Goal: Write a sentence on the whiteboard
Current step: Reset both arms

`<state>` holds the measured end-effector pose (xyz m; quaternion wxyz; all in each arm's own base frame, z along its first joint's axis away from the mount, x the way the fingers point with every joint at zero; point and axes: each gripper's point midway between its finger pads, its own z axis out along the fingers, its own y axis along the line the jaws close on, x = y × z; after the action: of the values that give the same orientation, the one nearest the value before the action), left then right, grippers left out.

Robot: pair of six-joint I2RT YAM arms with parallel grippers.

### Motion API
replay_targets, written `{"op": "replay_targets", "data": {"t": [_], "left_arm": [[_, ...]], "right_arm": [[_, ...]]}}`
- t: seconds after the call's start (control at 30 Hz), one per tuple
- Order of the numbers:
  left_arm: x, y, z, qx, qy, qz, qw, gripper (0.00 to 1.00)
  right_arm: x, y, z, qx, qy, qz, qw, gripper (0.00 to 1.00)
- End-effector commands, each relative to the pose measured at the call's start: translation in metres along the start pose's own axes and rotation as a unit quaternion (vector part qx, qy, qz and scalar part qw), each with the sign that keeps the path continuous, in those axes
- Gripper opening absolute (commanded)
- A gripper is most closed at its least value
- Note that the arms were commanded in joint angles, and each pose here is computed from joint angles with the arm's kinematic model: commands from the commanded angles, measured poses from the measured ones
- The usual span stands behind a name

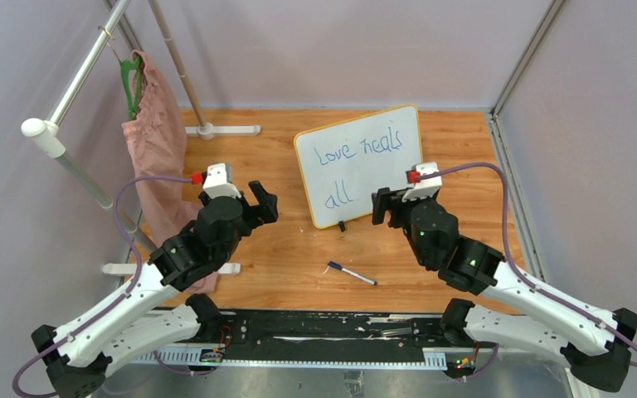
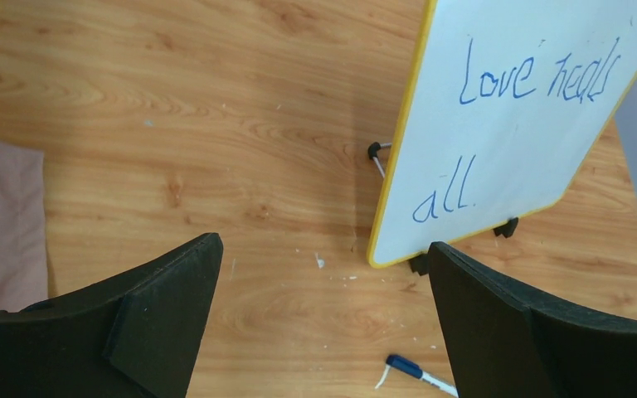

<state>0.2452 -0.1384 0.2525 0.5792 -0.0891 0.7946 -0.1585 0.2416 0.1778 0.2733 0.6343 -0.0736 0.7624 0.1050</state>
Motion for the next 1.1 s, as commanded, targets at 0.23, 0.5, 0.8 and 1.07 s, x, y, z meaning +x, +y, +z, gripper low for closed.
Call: {"op": "replay_targets", "data": {"t": [0.23,0.5,0.8,1.07], "left_arm": [[-0.035,-0.002,-0.011,-0.061,0.051,0.087,0.993,1.00],[-0.062,-0.037,0.000,-0.009,0.038,0.145,0.989,1.00],[-0.164,-0.054,-0.058,0.094,-0.148,0.146,0.974,1.00],[-0.209,-0.031,-0.094,0.062,-0.192,0.119,0.972,1.00]], "right_arm": [[-0.057,-0.071,0.018,0.132,0.007,0.033,0.991,0.86],[-0.128,-0.097,0.009,0.177,-0.028,0.021,0.984,0.91],[-0.202,-0.127,-0.080,0.168,-0.164,-0.007,0.972,0.91],[-0.183,-0.131,-0.105,0.129,-0.209,-0.007,0.969,0.92]]}}
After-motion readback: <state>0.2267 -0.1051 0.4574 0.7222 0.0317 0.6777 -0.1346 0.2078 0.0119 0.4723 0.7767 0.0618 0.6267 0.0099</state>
